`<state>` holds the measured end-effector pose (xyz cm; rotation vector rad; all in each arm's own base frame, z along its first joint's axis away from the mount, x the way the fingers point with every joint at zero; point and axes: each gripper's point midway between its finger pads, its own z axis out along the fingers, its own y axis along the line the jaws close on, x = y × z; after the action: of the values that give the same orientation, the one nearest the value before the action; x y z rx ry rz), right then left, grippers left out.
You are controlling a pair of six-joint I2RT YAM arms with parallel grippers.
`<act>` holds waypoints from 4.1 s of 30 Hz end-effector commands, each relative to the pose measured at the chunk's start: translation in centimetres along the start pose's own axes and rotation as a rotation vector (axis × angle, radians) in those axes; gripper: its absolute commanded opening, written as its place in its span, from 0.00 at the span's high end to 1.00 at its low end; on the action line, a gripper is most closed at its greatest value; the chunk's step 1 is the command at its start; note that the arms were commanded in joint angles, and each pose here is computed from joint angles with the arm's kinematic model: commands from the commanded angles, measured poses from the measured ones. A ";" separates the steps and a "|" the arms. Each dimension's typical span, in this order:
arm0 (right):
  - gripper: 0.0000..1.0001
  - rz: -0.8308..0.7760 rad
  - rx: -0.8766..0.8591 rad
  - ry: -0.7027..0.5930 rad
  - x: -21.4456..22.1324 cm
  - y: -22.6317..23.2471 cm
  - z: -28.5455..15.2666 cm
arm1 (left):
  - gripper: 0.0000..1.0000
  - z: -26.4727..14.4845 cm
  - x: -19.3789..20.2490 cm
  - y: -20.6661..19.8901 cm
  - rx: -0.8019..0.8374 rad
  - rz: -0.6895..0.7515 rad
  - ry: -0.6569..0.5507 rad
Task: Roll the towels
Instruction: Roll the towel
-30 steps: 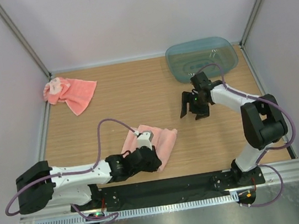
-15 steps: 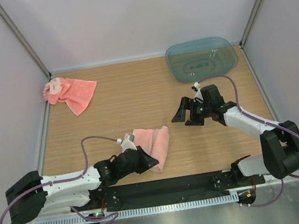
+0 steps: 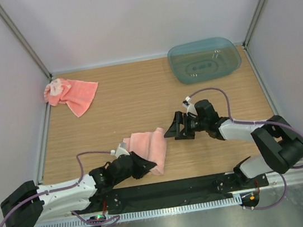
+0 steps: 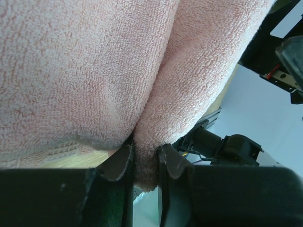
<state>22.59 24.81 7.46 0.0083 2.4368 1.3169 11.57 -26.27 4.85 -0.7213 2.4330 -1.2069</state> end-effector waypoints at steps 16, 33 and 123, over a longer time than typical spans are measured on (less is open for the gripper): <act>0.16 -0.035 -0.060 0.035 2.5 -0.2 7.4 | 0.99 -0.1 -0.2 8.3 -0.244 -0.070 0.021; 0.62 -0.024 0.137 0.066 3.5 -1.7 8.0 | 0.48 -1.9 -2.2 7.7 -0.384 0.214 -0.013; 0.08 0.042 0.529 -0.092 -7.4 -5.3 -7.6 | 0.86 2.1 2.8 -2.0 -0.149 0.758 0.035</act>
<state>28.82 13.91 8.17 0.3226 2.6521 0.5693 11.65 -29.76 4.90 0.2831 2.4257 -0.6103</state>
